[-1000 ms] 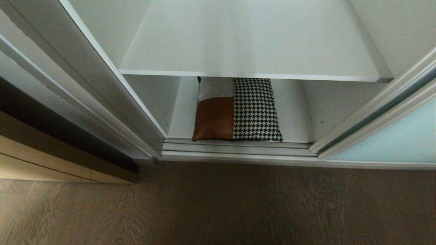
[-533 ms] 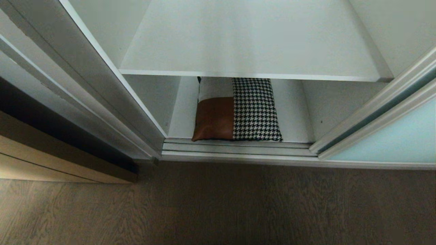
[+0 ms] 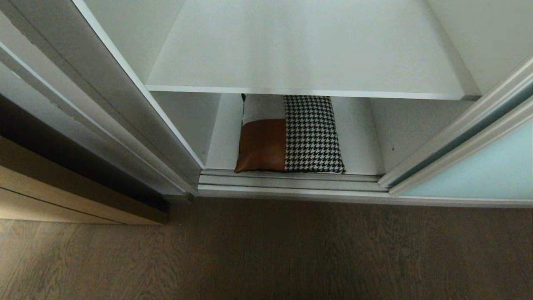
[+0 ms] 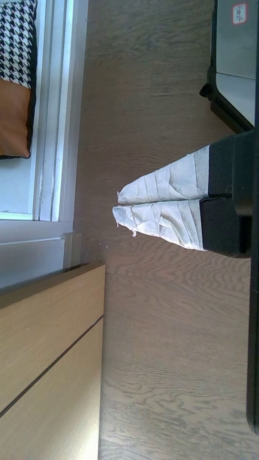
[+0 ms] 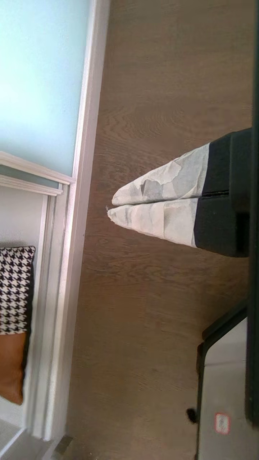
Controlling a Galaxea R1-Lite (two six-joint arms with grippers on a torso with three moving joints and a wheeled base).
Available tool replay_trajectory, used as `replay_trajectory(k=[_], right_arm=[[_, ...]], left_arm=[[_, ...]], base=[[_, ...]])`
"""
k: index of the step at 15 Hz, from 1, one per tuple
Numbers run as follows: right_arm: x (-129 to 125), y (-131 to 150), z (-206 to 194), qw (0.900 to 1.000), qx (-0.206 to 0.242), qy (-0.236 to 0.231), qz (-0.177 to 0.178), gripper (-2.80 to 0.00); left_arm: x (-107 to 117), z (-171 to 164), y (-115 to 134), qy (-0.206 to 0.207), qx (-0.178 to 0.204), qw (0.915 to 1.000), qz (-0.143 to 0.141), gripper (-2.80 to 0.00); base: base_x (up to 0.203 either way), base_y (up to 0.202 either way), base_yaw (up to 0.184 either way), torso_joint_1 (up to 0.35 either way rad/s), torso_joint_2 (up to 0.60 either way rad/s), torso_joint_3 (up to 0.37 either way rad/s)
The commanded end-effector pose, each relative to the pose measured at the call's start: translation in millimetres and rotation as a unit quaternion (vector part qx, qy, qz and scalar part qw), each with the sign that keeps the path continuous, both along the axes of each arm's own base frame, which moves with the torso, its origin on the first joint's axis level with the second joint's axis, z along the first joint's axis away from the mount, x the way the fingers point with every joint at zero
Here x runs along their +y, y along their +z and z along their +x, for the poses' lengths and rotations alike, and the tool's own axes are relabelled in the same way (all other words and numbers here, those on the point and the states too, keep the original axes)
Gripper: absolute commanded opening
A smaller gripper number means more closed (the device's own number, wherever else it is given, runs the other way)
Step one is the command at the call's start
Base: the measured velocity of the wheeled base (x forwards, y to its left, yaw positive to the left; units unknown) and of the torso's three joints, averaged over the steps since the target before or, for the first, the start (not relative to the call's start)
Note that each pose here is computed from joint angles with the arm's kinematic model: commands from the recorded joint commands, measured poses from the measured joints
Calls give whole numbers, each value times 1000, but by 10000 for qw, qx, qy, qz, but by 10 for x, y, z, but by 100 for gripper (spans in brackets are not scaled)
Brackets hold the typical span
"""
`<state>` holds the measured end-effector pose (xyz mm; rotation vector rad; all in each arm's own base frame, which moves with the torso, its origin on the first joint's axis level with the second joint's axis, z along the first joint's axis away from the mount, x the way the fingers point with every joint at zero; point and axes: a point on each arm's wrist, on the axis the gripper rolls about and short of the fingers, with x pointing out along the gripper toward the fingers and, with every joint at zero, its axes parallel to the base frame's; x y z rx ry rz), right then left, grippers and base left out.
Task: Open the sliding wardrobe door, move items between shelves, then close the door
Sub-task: Close the door
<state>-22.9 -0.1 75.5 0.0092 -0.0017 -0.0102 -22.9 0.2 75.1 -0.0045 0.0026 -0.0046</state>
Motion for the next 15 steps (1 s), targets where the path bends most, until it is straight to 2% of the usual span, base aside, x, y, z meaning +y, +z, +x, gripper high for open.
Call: replay_trajectory(k=[1, 3, 7, 10, 12, 15], right_arm=[[0, 0, -1, 9998, 11, 9, -210, -280], [3, 67, -19, 9997, -80, 60, -203, -280], [4, 840, -192, 9994, -322, 85, 93, -280], [0, 1511, -138, 9968, -311, 14, 739, -280], [-11, 1866, -15, 9927, -242, -223, 1156, -280], [-32, 2131, 98, 9880, -158, -682, 1376, -280]], left_arm=[[0, 1, -5, 3, 10, 10000, 0, -280], [0, 1, -4, 0, 3, 10000, 0, -280], [0, 1, -5, 0, 10, 10000, 0, -280], [0, 1, -5, 0, 10, 10000, 0, -280], [0, 1, -5, 0, 9, 10000, 0, -280], [0, 2, -5, 0, 16, 10000, 0, -280]], base=[[0, 0, 0, 0, 0, 0], [0, 0, 0, 0, 0, 0], [0, 0, 0, 0, 0, 0], [0, 0, 0, 0, 0, 0], [0, 0, 0, 0, 0, 0], [0, 0, 0, 0, 0, 0]])
